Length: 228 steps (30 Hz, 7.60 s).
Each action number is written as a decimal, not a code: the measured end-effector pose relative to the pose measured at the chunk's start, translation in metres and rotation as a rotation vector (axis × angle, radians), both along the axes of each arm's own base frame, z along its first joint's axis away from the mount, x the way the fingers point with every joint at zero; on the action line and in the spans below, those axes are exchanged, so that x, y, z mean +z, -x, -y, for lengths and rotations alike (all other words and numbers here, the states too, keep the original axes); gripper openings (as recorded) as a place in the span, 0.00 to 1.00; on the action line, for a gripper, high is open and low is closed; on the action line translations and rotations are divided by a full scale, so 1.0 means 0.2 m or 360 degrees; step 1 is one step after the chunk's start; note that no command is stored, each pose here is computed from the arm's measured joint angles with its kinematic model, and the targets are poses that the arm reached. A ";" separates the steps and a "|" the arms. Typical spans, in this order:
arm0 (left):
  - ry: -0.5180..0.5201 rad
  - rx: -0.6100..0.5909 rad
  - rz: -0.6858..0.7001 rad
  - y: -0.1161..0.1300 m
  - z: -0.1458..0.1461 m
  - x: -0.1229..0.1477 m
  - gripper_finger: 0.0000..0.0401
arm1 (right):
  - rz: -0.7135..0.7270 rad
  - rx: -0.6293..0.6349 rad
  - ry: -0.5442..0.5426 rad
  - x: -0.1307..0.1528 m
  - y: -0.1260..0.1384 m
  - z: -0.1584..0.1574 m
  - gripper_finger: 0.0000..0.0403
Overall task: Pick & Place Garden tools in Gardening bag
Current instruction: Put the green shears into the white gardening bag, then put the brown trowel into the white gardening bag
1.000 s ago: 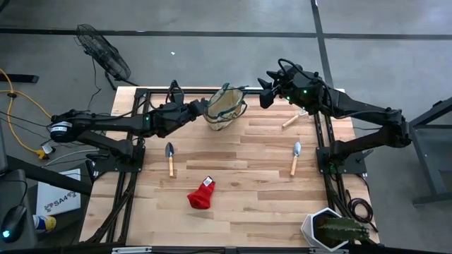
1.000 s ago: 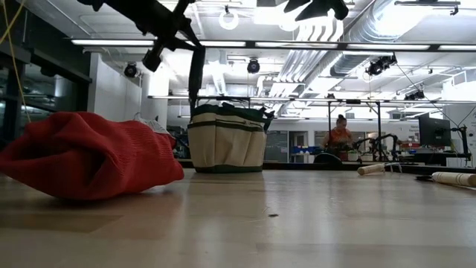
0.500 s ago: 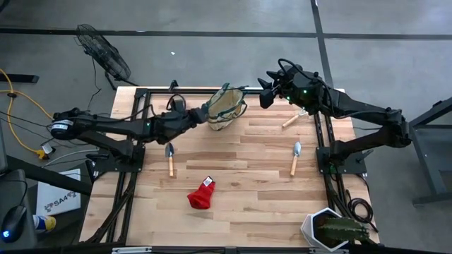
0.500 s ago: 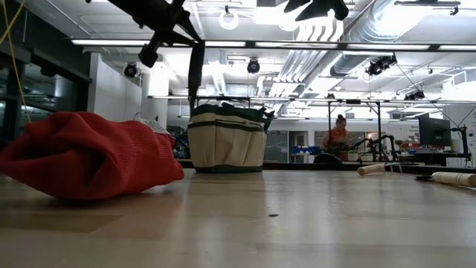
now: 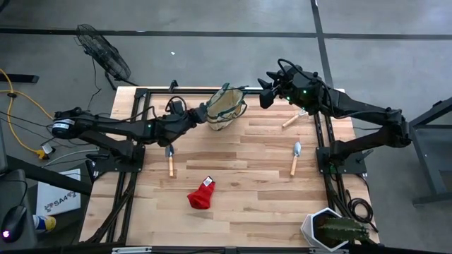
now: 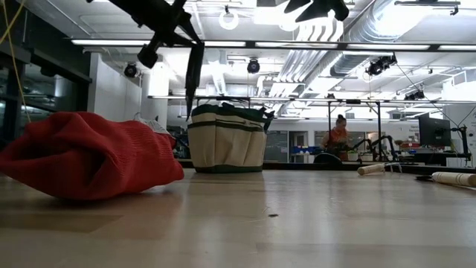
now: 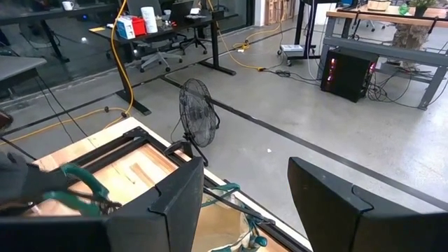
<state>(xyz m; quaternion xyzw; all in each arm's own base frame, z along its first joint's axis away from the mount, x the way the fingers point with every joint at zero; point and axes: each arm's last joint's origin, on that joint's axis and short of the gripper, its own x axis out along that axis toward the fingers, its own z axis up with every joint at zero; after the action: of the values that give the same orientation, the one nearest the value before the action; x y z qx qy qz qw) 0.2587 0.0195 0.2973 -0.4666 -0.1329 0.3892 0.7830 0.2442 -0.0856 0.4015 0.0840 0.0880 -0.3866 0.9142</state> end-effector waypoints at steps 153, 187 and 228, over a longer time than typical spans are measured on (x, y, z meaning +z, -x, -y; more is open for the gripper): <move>-0.0128 0.0223 0.0161 -0.17 -0.03 -0.31 0.00 | -0.0080 0.0000 -0.0024 -0.02 0.00 0.00 0.50; -0.0044 0.0164 0.0082 -0.17 -0.06 -0.36 0.19 | -0.0110 0.0000 -0.0038 -0.03 0.01 0.00 0.50; -0.0264 -0.0011 -0.0310 0.10 -0.05 -0.12 0.45 | -0.0152 0.0086 -0.0617 -0.15 0.04 -0.04 0.50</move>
<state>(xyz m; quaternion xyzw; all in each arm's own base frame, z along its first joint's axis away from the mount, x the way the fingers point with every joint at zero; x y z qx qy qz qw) 0.2381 0.0290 0.2734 -0.3607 -0.0865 0.4177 0.8294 0.2362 -0.0774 0.3724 0.2378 0.2062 -0.3413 0.8857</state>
